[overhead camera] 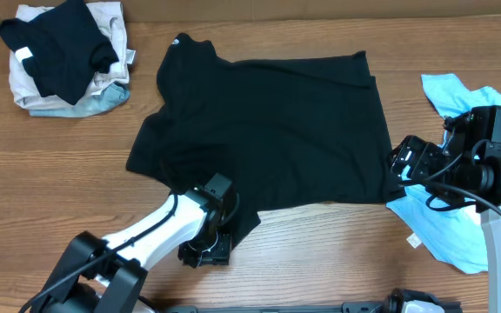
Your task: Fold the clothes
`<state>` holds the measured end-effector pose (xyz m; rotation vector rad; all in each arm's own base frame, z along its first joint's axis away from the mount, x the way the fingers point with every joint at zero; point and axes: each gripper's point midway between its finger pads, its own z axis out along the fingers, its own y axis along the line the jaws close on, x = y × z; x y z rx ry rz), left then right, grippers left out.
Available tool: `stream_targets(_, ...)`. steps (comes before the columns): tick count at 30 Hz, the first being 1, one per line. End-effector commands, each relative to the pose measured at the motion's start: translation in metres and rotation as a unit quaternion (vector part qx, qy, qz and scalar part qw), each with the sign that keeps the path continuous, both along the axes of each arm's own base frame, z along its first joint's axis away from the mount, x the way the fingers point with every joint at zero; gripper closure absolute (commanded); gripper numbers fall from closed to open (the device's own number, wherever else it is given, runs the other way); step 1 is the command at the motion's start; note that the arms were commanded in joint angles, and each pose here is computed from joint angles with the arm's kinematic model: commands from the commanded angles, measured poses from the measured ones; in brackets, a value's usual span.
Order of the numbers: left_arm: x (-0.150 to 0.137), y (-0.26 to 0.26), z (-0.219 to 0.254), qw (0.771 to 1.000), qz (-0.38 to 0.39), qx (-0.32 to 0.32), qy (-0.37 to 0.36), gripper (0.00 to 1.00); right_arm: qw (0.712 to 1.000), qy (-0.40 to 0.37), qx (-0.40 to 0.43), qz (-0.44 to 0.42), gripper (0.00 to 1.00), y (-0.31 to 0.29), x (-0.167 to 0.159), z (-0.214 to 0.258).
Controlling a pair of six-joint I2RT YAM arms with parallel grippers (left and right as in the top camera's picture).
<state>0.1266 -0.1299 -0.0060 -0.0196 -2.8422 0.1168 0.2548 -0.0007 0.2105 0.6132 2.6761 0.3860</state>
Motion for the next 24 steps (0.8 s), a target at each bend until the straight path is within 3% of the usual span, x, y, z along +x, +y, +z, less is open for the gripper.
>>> stream_targets(1, -0.002, 0.003, -0.01, 1.0, 0.002, 0.014, 0.012, 0.79, 1.0, -0.017, -0.005, 0.001, 0.03, -0.001, 0.004, 0.007)
stream_targets(4, 0.012, 0.002, 0.004, 1.0, -0.006, 0.027, -0.002, 0.96, 1.0, -0.017, -0.005, 0.001, 0.03, -0.001, 0.005, 0.007)
stream_targets(10, 0.061, 0.006, 0.052, 0.994, -0.036, 0.082, -0.069, 0.96, 1.0, -0.016, -0.005, 0.001, 0.03, -0.001, 0.005, 0.006)
stream_targets(15, 0.117, 0.017, 0.124, 0.972, -0.046, 0.151, -0.172, 0.96, 1.0, -0.006, -0.002, -0.001, 0.03, -0.001, 0.004, 0.0)
stream_targets(24, 0.154, 0.041, 0.17, 0.954, -0.017, 0.186, -0.235, 0.96, 0.998, 0.055, 0.024, -0.029, 0.1, 0.002, -0.005, -0.063)
